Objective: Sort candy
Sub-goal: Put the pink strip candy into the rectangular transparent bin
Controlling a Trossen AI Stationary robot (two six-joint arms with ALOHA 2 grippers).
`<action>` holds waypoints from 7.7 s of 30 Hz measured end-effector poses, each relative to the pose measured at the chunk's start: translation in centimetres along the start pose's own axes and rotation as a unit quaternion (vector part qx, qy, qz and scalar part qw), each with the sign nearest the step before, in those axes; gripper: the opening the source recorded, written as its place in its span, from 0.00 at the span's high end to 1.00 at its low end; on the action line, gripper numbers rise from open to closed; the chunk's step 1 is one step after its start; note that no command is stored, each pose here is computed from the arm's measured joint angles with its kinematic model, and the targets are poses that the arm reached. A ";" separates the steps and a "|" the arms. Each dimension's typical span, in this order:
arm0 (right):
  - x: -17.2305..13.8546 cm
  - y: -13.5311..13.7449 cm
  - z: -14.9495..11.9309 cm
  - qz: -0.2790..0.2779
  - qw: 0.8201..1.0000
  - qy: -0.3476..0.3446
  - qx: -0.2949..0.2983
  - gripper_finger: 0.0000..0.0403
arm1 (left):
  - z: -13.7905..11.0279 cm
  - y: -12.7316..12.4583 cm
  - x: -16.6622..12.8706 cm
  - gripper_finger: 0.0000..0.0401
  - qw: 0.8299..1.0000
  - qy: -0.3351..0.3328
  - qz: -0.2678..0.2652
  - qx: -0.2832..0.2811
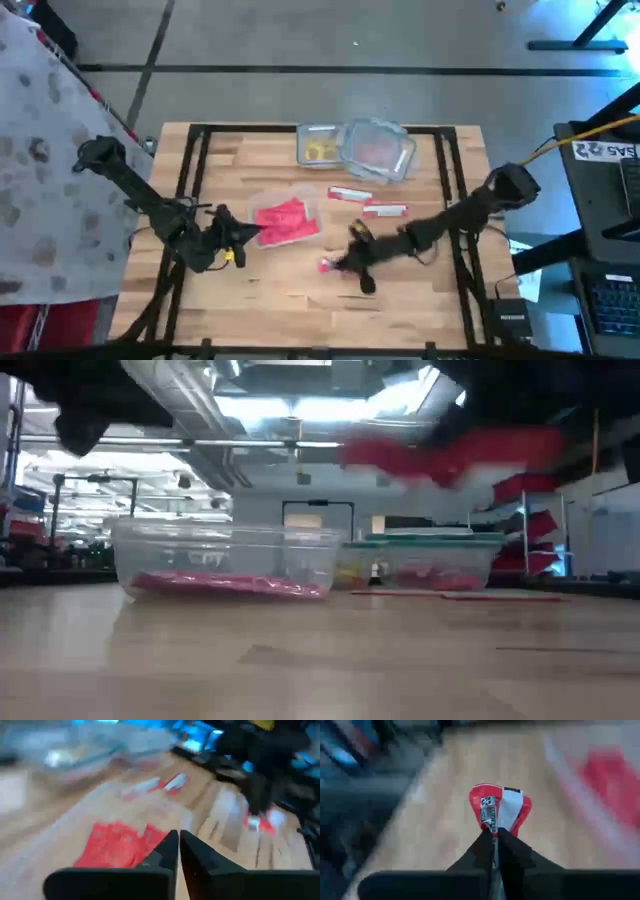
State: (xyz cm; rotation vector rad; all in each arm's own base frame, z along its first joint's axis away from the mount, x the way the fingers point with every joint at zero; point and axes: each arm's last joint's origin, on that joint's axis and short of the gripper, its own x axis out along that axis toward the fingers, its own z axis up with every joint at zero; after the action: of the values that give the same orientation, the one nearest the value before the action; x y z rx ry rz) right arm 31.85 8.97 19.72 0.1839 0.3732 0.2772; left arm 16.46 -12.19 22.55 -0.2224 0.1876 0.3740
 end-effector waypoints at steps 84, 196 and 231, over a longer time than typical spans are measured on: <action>-4.2 -5.4 11.5 -0.192 0.957 0.216 -0.027 0.61 | -3.5 2.1 6.2 0.87 0.980 0.072 0.153 -0.108; 9.6 -8.9 -1.1 -0.269 0.944 -0.119 0.146 1.00 | -0.3 -0.5 0.3 0.63 0.996 0.034 -0.006 -0.077; -0.1 -6.7 0.4 -0.261 0.879 0.385 -0.103 0.51 | -1.6 -0.7 0.6 0.64 0.995 0.058 0.003 -0.082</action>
State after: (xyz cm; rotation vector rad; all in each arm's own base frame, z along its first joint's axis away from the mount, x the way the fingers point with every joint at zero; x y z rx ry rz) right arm 33.44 2.59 18.62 -0.2578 1.1582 -0.1665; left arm 17.00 -12.99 21.03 -0.4060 0.2725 0.3836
